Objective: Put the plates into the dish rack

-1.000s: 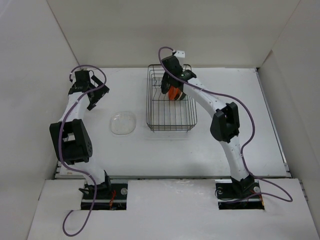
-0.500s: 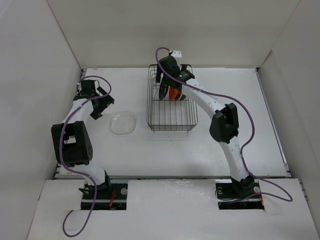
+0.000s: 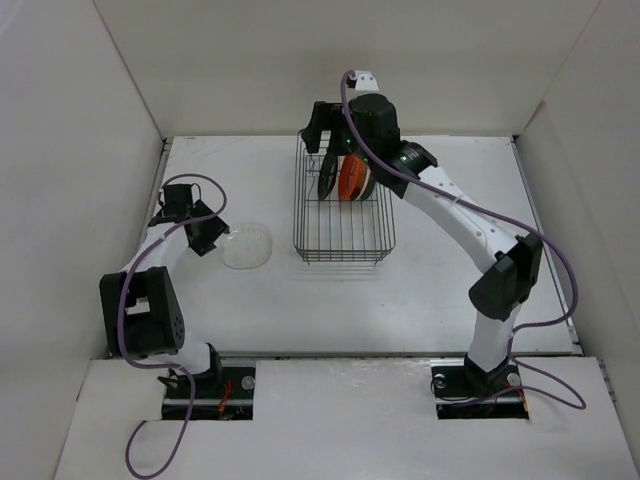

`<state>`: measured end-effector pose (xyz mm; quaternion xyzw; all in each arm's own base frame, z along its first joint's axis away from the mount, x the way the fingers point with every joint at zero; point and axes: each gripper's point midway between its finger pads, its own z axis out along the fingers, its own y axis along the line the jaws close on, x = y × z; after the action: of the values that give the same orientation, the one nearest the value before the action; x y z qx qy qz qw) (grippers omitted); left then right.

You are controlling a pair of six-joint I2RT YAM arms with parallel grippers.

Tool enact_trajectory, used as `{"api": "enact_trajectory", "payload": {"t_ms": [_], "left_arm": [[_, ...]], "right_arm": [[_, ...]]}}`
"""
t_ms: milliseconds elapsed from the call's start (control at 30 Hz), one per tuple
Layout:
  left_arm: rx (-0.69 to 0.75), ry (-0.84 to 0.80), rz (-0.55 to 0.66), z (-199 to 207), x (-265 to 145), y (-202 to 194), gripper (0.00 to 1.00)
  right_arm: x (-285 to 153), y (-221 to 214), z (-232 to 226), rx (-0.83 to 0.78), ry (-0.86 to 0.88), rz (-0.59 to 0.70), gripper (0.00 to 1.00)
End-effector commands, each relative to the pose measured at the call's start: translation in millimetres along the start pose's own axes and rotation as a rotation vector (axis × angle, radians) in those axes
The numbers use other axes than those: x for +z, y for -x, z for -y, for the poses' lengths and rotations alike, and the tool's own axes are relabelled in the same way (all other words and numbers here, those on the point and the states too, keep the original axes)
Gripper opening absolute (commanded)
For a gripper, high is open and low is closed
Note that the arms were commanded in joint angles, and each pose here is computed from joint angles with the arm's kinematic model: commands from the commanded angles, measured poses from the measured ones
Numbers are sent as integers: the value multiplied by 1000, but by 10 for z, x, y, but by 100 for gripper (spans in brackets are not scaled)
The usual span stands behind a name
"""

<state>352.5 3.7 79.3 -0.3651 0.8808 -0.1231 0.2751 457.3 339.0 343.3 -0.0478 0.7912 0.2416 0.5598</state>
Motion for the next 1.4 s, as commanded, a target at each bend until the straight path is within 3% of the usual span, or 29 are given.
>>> {"api": "enact_trajectory", "payload": {"t_ms": [0,167,433,633,800,967,1233,1367], "left_arm": [[3,-25,-27,40,70,-113,49],[-1,21,-38,-51,131,-177,49],[-34,88,-53,-229,232,-321,47],[-43,81,-44,-238,204,-339,52],[1,-61,15,101,-29,-134,60],[28,-90,64,280,-311,77,68],[-35,29,121,33,-683,72,73],[-54,76,103,-150,-671,-84,79]], "right_arm": [[-211,109,-474,-44,236,22,100],[-608,200,-689,-73,397,43,100],[-941,346,-710,-82,434,84,100],[-873,221,-616,-91,413,58,100],[-824,202,-568,-90,402,52,100],[-788,193,-571,-90,401,49,100],[-734,126,-600,-73,416,30,100],[-723,86,-590,-64,413,19,100]]}}
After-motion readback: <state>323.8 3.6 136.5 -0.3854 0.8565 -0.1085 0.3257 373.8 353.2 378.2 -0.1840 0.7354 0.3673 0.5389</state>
